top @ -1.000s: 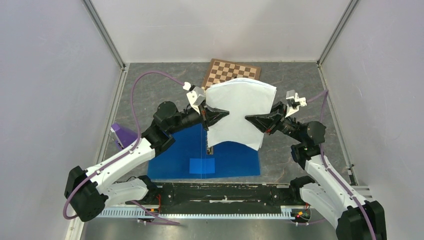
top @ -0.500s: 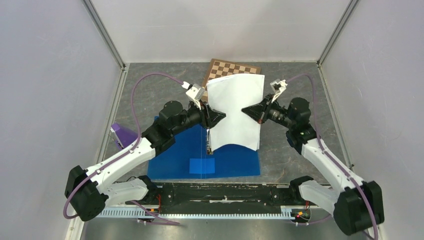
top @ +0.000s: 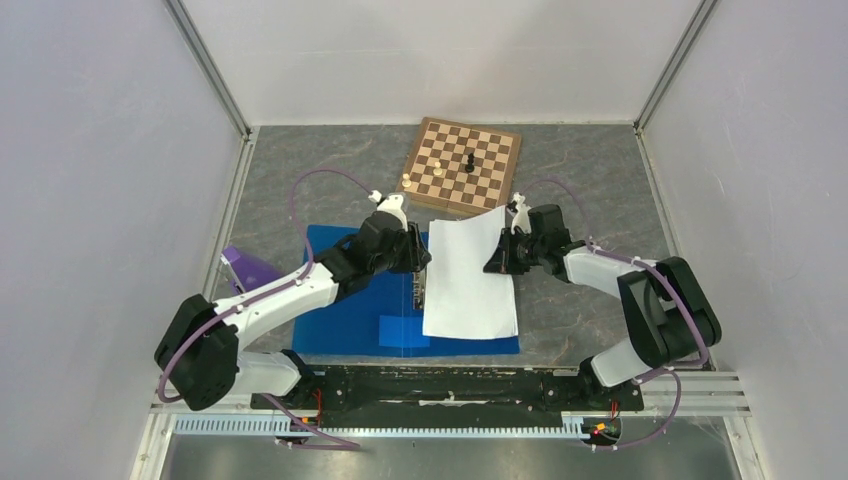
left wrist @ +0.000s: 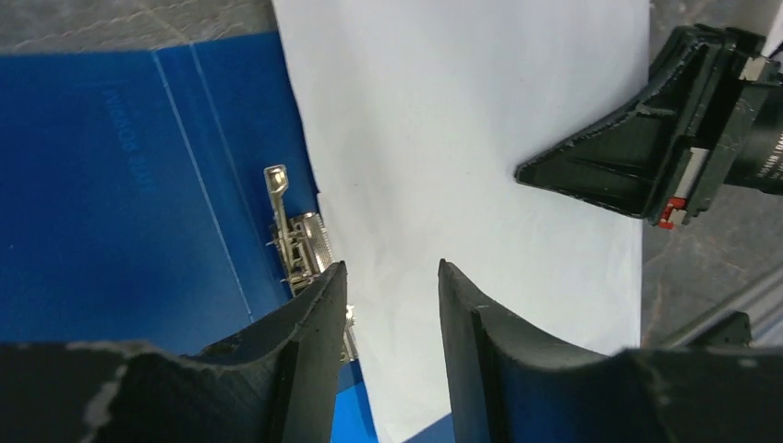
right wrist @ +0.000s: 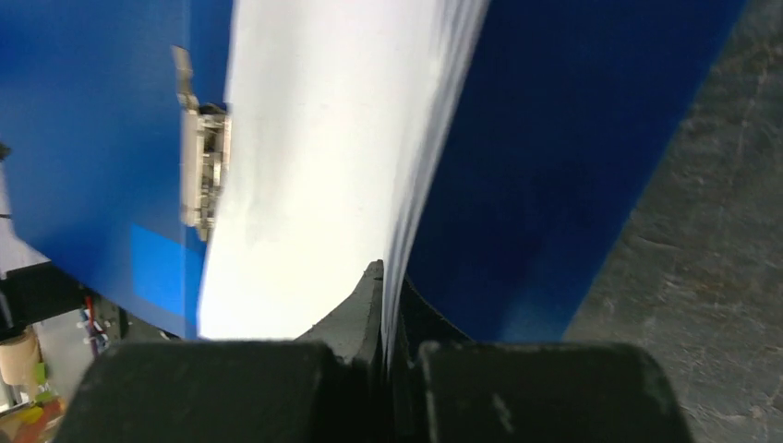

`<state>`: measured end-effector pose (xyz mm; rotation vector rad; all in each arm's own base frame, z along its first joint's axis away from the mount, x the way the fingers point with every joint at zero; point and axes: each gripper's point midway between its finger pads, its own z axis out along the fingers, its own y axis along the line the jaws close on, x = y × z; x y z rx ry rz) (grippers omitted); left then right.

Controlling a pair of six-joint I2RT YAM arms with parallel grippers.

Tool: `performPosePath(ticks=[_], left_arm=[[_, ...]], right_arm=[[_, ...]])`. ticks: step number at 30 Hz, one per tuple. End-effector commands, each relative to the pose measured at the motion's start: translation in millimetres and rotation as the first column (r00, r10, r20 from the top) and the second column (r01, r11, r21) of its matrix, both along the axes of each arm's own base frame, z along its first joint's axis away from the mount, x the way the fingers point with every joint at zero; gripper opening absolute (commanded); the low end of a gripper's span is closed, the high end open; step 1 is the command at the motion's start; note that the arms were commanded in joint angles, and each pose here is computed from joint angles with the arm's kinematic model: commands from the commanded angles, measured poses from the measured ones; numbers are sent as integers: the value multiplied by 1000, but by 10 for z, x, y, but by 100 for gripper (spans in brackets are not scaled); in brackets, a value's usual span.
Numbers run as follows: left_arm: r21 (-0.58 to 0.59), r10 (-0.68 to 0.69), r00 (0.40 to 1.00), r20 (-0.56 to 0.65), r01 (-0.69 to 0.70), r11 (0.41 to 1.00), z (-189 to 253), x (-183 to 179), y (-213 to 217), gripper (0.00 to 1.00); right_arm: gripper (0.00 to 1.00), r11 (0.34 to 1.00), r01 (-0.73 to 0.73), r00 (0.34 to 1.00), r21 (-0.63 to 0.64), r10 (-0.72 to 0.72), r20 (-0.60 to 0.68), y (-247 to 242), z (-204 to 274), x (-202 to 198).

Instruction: Put the files into the folder

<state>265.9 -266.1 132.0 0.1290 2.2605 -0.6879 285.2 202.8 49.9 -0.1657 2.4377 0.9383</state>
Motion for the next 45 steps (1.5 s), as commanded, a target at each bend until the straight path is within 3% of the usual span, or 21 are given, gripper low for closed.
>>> performPosePath(ticks=[1,7,12,17,25,37,45], left_arm=[[48,149,988,-31,-147,988,-58,111,173,49],[127,278,961,-3,-275,953,-51,139,487,53],[212,411,911,-24,-397,893,-305,57,795,36],[150,410,908,-83,-395,906,-508,54,643,25],[161,409,895,-179,-384,909,-868,71,453,9],[172,417,876,-241,-385,907,-1121,-9,338,3],[146,440,856,-271,-415,898,-1170,-103,257,2]], right_arm=[[0,997,19,1000,-69,-18,8,-73,-119,80],[0,994,9,1000,-111,-8,3,-117,-237,97],[0,994,-7,998,-112,14,66,-101,-190,121],[0,994,-36,988,-102,51,146,-29,-84,120],[0,996,-72,978,-47,79,192,91,-14,65],[0,995,-100,950,-25,103,296,128,158,3],[0,992,-94,938,-85,118,327,91,166,-56]])
